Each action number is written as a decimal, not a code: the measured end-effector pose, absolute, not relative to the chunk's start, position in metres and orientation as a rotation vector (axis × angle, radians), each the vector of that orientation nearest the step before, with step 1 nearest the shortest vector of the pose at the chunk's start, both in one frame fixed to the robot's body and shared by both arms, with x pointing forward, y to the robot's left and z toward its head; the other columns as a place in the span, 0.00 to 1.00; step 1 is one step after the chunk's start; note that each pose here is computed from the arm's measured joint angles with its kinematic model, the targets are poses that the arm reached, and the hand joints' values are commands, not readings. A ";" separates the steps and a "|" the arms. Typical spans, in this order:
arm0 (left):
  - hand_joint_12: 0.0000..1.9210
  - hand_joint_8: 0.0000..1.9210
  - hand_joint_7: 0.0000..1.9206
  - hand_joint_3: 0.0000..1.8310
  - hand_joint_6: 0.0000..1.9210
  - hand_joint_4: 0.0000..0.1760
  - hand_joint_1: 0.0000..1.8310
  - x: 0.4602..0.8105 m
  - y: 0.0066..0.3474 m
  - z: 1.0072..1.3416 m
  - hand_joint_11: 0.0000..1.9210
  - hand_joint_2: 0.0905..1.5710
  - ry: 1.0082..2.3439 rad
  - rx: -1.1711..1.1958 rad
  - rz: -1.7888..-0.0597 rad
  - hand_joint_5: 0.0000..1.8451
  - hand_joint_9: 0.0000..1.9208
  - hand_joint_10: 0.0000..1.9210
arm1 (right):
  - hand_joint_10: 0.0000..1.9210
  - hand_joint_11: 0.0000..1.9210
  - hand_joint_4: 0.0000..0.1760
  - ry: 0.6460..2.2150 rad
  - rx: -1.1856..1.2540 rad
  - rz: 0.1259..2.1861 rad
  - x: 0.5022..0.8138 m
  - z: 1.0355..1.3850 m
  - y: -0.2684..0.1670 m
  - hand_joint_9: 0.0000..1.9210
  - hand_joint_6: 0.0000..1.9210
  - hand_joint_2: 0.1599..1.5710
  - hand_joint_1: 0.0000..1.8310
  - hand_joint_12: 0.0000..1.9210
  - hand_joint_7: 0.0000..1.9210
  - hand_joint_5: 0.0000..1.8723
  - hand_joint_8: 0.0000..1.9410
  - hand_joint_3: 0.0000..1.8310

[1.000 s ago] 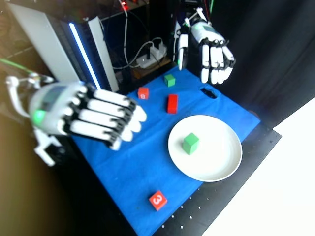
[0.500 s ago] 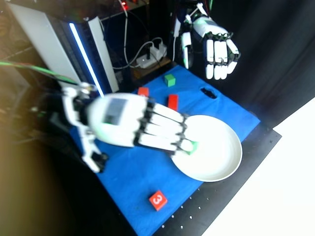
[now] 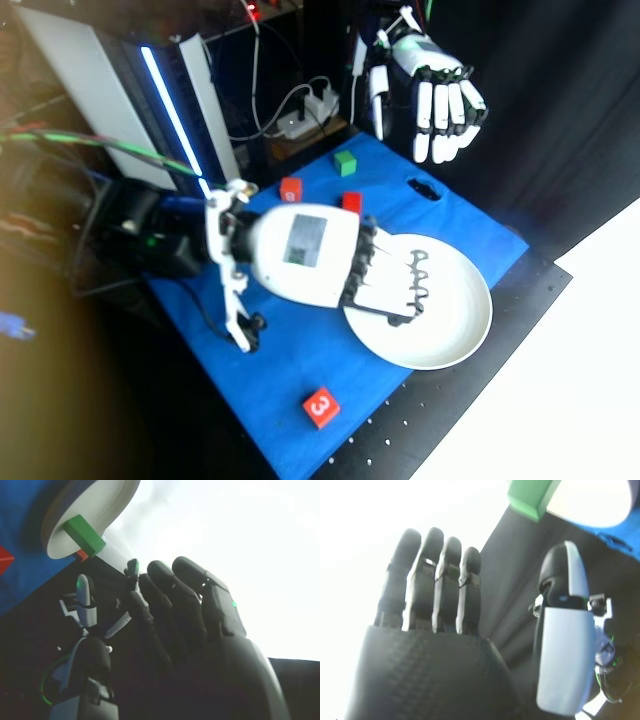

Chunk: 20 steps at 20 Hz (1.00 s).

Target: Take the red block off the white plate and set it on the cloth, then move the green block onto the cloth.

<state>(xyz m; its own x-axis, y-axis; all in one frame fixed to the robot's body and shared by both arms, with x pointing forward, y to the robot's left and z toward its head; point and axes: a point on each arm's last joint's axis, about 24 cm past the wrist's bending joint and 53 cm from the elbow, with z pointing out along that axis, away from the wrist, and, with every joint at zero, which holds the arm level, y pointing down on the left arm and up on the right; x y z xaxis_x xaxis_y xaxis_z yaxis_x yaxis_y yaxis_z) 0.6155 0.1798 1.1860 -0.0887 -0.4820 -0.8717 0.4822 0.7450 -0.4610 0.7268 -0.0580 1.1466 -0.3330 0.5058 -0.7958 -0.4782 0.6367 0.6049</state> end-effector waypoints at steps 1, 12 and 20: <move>0.73 0.01 0.38 0.00 0.00 0.25 0.27 0.616 0.180 1.186 0.06 0.78 1.453 0.000 -0.804 0.43 0.21 0.42 | 0.46 0.08 0.00 1.640 0.023 0.995 0.728 1.143 -0.056 0.21 0.00 0.53 0.50 0.87 0.35 0.34 0.02 0.00; 0.75 0.03 0.38 0.00 0.84 1.00 0.41 0.615 0.176 1.187 0.07 0.85 1.454 0.011 -0.809 0.29 0.21 0.44 | 0.20 0.09 0.00 1.724 0.042 0.956 0.744 1.114 -0.048 0.32 0.01 0.55 0.53 0.80 0.38 0.35 0.01 0.00; 0.74 0.07 0.37 0.00 0.85 1.00 0.40 0.615 0.175 1.191 0.08 0.86 1.439 0.012 -0.815 0.29 0.22 0.42 | 0.35 0.05 0.00 1.777 0.043 0.944 0.748 1.095 -0.038 0.33 0.00 0.61 0.70 0.82 0.49 0.44 0.03 0.00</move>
<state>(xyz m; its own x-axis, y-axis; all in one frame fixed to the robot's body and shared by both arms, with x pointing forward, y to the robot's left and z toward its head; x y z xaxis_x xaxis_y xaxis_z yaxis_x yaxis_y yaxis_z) 0.6149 0.1752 1.1910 -0.0834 -0.4842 -0.8710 0.4982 0.7367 -0.4572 0.7477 -0.0379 1.0950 -0.4271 0.4507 -0.7838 -0.3970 0.6854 0.6105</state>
